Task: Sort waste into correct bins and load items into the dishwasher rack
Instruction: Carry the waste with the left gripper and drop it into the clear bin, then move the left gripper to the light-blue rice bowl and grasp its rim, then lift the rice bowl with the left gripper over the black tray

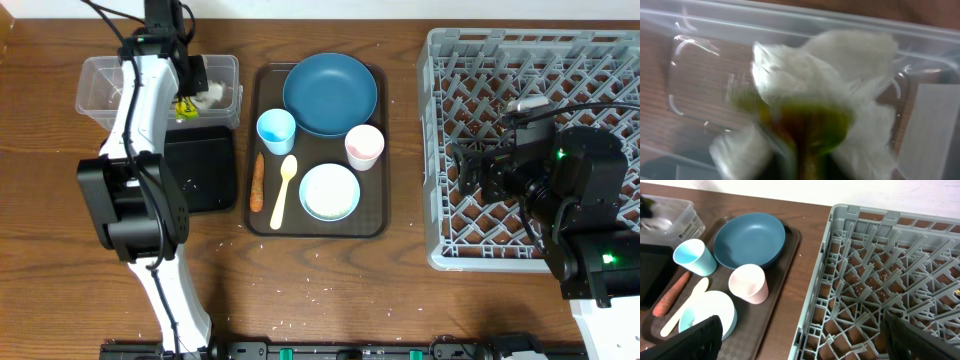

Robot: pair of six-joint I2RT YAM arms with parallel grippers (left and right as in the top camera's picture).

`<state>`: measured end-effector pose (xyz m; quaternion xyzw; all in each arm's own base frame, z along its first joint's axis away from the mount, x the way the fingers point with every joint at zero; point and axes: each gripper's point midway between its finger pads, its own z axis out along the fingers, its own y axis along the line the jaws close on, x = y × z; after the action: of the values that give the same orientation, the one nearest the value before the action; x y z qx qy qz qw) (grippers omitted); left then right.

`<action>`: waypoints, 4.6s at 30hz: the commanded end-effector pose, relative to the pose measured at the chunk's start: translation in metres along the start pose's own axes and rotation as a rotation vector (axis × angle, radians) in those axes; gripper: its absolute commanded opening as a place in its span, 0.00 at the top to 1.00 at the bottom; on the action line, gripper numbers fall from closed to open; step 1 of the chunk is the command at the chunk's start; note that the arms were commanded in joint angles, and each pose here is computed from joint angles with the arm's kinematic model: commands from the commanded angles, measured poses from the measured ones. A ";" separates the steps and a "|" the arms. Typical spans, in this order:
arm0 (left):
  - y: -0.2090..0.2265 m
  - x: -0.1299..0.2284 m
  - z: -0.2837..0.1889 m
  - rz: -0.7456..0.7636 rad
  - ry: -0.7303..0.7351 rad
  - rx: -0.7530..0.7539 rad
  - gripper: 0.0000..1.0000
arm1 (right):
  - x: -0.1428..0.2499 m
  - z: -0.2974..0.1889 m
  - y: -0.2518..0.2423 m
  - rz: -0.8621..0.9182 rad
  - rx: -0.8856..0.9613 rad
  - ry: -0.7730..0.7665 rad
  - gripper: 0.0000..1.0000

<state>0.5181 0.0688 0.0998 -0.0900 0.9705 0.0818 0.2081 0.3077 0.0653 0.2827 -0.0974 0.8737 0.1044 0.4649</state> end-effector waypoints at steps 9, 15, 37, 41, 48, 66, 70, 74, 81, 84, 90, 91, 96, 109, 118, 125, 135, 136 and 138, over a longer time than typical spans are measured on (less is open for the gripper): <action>0.008 -0.029 -0.079 0.017 -0.157 0.027 0.21 | -0.015 -0.004 0.006 -0.006 -0.043 -0.053 0.01; -0.036 -0.011 -0.149 0.052 -0.163 0.319 0.21 | -0.015 -0.004 0.006 -0.006 -0.046 -0.053 0.01; -0.190 0.104 -0.106 0.354 0.149 0.490 0.31 | 0.002 -0.004 0.007 0.010 -0.046 0.016 0.01; -0.198 0.119 -0.083 0.370 0.217 0.479 0.36 | 0.004 -0.004 0.007 0.012 -0.046 0.025 0.01; -0.200 0.133 -0.062 0.374 0.284 0.464 0.44 | 0.007 -0.004 0.007 0.014 -0.047 0.036 0.01; -0.197 0.119 -0.089 0.353 0.231 0.470 0.47 | 0.005 -0.004 0.007 0.013 -0.046 0.030 0.01; -0.187 0.103 -0.116 0.303 0.153 0.441 0.46 | 0.004 -0.004 0.007 0.012 -0.046 0.024 0.01; -0.183 0.104 -0.135 0.261 0.146 0.442 0.46 | 0.004 -0.004 0.007 0.012 -0.046 0.024 0.01; -0.191 0.140 -0.131 0.158 0.262 0.363 0.51 | 0.005 -0.004 0.007 0.012 -0.046 0.027 0.01; -0.213 0.159 -0.139 0.212 0.271 0.364 0.52 | 0.004 -0.004 0.007 0.012 -0.046 0.027 0.01; -0.247 0.200 -0.140 0.316 0.209 0.240 0.55 | 0.007 -0.004 0.007 0.014 -0.047 0.035 0.01; -0.251 0.208 -0.138 0.317 0.212 0.233 0.57 | 0.007 -0.004 0.007 0.015 -0.047 0.039 0.01; -0.266 0.247 -0.123 0.361 0.233 0.236 0.58 | 0.011 -0.004 0.007 0.018 -0.047 0.054 0.01; -0.283 0.290 -0.109 0.500 0.232 0.250 0.62 | 0.015 -0.004 0.007 0.022 -0.047 0.069 0.01; -0.284 0.295 -0.097 0.505 0.251 0.235 0.71 | 0.016 -0.004 0.007 0.022 -0.047 0.073 0.01; -0.285 0.296 -0.095 0.502 0.255 0.236 0.79 | 0.019 -0.004 0.007 0.025 -0.047 0.085 0.01; -0.277 0.275 -0.109 0.449 0.281 0.264 0.94 | 0.019 -0.005 0.007 0.026 -0.047 0.087 0.01; -0.275 0.270 -0.113 0.438 0.274 0.268 0.94 | 0.019 -0.005 0.007 0.026 -0.047 0.086 0.01; -0.271 0.260 -0.123 0.416 0.260 0.285 0.94 | 0.019 -0.005 0.007 0.025 -0.047 0.086 0.01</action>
<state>0.2815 -0.2539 0.0421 0.1456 0.9882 -0.0018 0.0481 0.2903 0.0715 0.2633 -0.1042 0.8946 0.1259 0.4160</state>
